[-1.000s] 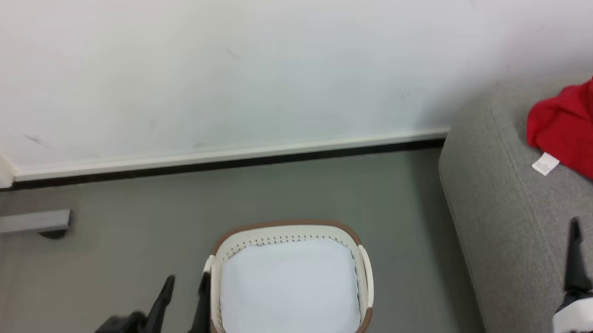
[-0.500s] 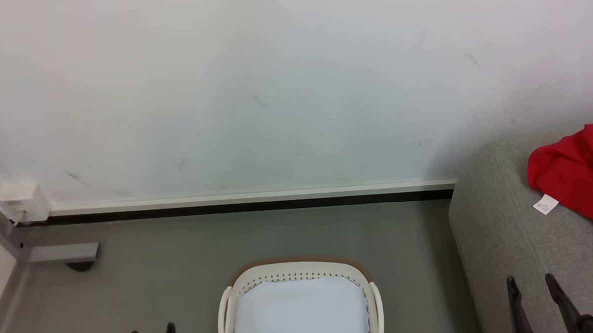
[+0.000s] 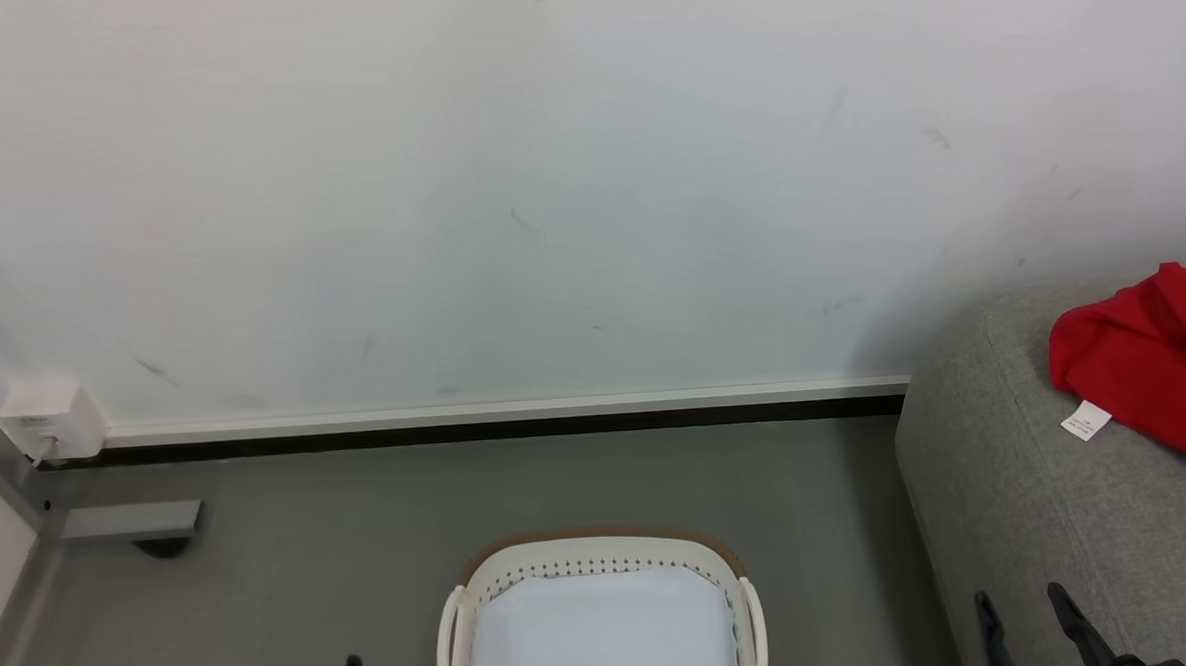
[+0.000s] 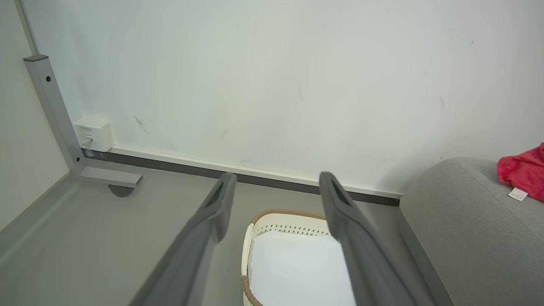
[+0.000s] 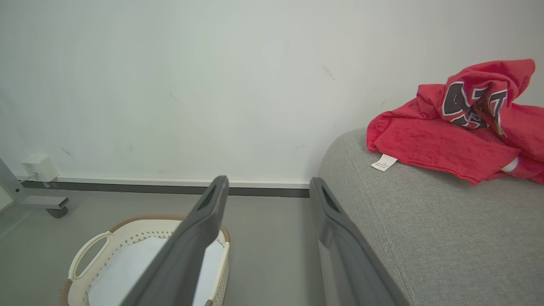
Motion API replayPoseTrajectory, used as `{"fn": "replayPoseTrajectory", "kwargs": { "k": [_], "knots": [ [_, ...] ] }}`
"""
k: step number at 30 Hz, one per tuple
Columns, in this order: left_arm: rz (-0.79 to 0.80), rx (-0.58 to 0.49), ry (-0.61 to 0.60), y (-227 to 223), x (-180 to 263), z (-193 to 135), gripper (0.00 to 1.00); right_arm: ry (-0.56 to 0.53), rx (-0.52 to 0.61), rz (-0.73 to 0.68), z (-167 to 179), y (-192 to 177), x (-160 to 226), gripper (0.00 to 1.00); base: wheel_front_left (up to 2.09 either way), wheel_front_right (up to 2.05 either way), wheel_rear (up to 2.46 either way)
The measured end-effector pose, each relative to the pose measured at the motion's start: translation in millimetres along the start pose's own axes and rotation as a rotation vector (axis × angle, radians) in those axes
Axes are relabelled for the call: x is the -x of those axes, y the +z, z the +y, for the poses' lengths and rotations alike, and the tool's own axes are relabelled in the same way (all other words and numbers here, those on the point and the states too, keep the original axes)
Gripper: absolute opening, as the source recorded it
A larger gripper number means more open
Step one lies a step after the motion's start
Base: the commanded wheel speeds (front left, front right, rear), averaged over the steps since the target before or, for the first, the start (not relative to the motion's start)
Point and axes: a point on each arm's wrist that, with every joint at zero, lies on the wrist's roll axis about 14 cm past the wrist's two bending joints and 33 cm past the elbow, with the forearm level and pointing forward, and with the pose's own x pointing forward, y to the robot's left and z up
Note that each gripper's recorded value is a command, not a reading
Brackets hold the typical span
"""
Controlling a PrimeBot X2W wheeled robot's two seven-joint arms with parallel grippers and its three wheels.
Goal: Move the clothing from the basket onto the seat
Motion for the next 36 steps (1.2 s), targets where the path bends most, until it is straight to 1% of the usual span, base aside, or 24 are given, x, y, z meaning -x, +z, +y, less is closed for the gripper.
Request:
{"fn": "replayPoseTrajectory", "kwargs": {
  "k": [17, 32, 33, 36],
  "knots": [
    [0.021, -0.005, 0.005, -6.6, 1.7, 2.7, 1.0, 0.039, -0.013, 0.017, 13.0, -5.1, -4.5, 1.0, 0.0, 0.0, 0.0],
    [0.025, 0.009, 0.014, -8.0, 1.2, 3.2, 1.0, 0.042, -0.02, 0.019, 14.3, -5.8, -5.0, 1.0, 0.0, 0.0, 0.0],
    [0.029, 0.01, 0.014, -9.0, 1.6, 3.2, 0.0, 0.041, -0.02, 0.022, 14.2, -6.9, -4.6, 0.0, 0.0, 0.0, 0.0],
    [0.06, 0.017, 0.018, -19.1, 5.1, 2.6, 0.0, 0.036, -0.027, 0.056, 14.2, -17.3, -0.8, 0.0, 0.0, 0.0, 0.0]
  ]
}}
